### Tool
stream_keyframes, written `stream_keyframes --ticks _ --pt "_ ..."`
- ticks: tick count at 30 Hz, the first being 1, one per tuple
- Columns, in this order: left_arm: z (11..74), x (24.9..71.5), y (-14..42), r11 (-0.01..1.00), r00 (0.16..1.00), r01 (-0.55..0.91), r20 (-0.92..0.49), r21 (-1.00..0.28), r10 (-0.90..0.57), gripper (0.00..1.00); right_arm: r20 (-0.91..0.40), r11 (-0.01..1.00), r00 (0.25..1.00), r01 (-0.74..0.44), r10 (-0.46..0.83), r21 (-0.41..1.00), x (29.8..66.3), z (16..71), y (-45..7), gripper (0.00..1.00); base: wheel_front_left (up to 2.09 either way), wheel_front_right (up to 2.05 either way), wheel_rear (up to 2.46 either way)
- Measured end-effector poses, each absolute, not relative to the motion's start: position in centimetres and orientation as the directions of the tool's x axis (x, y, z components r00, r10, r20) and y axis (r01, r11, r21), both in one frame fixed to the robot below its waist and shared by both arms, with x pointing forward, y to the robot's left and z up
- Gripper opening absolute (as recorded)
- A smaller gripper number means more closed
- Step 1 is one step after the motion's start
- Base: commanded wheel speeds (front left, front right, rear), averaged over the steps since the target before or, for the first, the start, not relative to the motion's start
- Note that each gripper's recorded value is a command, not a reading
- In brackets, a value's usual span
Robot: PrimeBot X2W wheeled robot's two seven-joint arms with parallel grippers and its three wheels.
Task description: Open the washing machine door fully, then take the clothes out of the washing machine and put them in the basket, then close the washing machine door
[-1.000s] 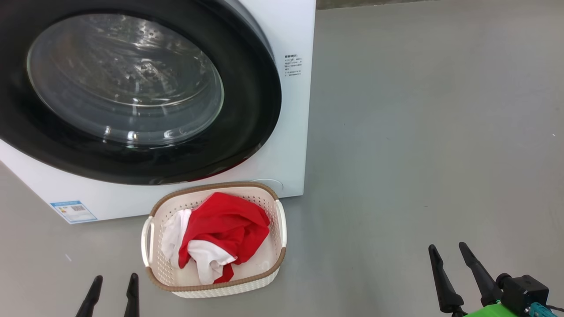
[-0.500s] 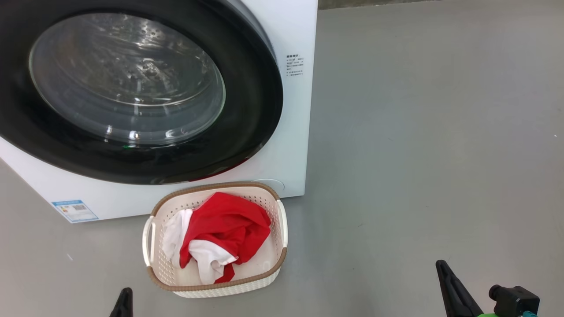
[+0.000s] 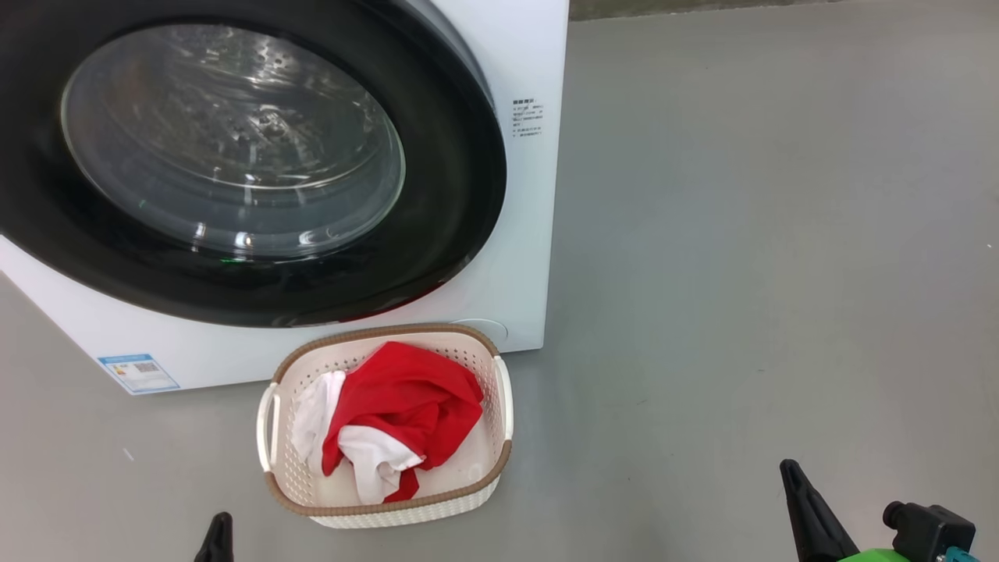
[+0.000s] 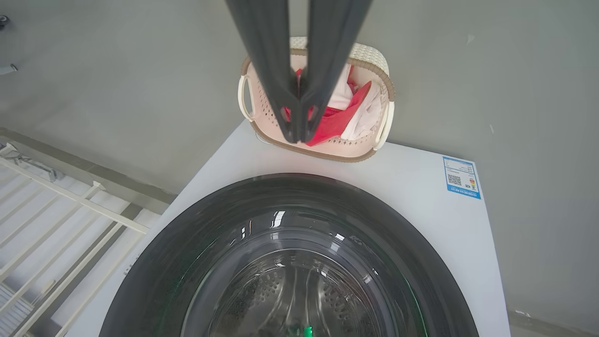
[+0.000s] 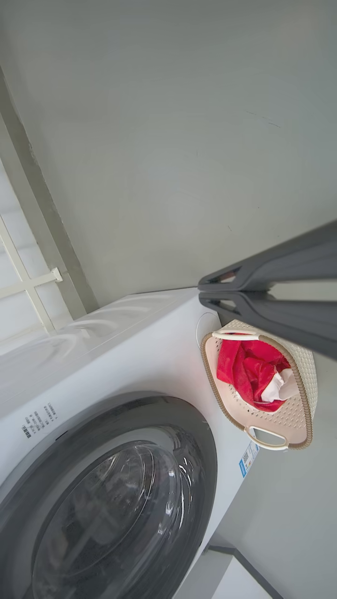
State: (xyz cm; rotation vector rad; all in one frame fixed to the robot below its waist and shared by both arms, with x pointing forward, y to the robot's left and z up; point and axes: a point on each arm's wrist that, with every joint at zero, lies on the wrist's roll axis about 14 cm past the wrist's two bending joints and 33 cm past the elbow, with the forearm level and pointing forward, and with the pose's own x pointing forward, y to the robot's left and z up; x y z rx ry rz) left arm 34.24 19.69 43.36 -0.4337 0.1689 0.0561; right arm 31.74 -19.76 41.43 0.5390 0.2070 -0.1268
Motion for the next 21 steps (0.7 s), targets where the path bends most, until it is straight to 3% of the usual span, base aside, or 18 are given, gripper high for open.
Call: stream_keyframes --ticks 21 --pt "44.0 35.02 19.94 0.79 0.984 -0.138 -0.177 -0.598 0.038 0.0 -0.226 0.726 0.971 0.214 -0.082 0.654 32.74 42.18 -20.23 0.0 0.0 0.0 0.0"
